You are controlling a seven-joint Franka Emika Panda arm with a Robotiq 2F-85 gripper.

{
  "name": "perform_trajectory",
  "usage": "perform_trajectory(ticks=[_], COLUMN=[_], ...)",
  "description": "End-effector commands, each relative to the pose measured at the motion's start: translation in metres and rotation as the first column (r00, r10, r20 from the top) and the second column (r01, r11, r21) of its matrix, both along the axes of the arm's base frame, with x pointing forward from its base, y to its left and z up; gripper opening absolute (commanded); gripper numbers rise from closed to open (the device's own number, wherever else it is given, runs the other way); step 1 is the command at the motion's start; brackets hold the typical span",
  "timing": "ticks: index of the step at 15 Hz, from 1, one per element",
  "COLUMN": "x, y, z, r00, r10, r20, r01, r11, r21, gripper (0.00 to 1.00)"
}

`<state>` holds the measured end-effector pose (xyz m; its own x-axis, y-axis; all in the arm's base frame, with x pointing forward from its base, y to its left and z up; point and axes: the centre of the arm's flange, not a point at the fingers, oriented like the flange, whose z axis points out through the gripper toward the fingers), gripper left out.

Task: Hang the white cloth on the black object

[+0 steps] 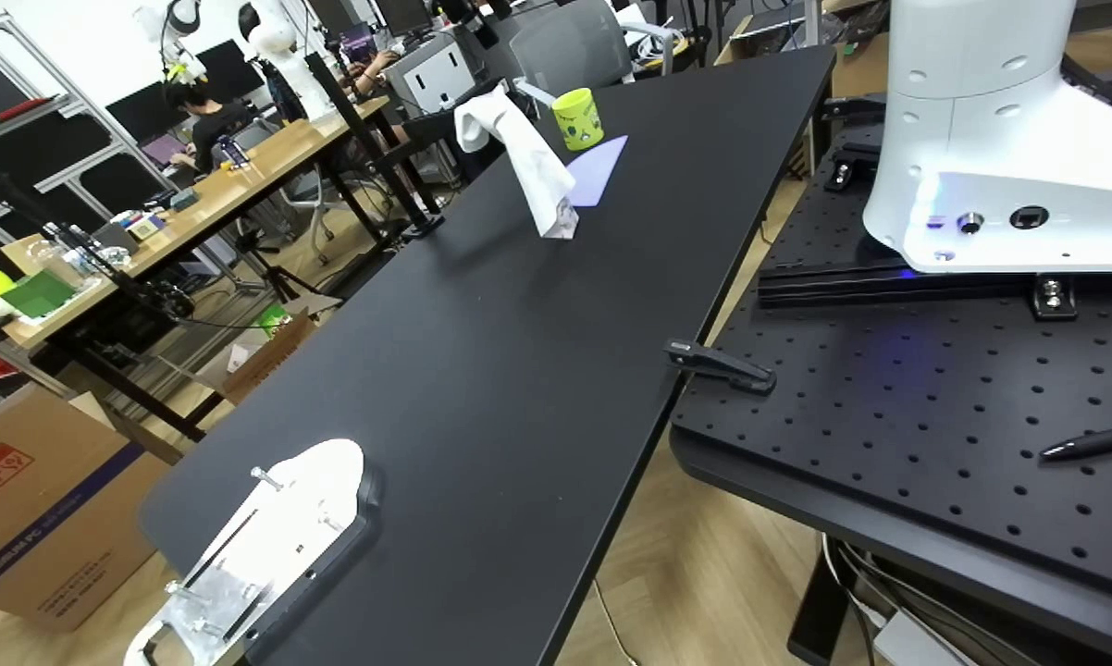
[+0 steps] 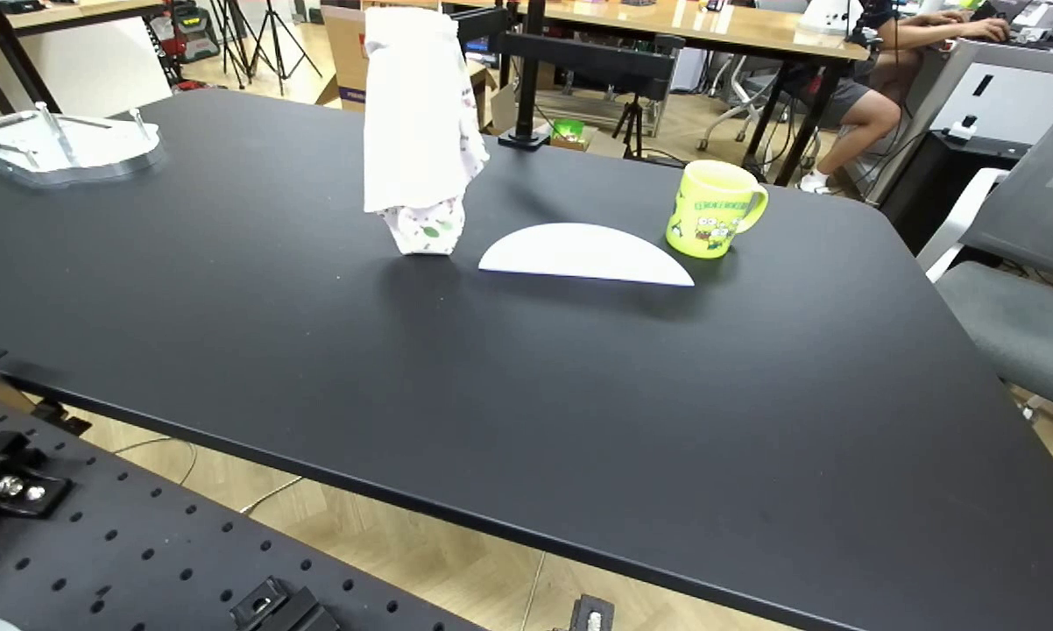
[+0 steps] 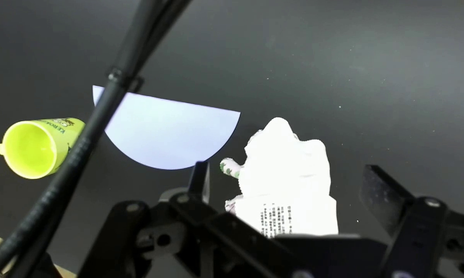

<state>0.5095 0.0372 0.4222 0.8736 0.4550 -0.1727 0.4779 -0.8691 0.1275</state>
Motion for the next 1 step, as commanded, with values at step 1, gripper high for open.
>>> perform_trajectory(ticks=[1], x=[-0.0006], y=[0.0000], z=[0.0008], r00=[1.000], r10=[0.002], r20=[0.001], r01=[-0.002], r11=[1.000], r21=[0.000], gripper=[1.00])
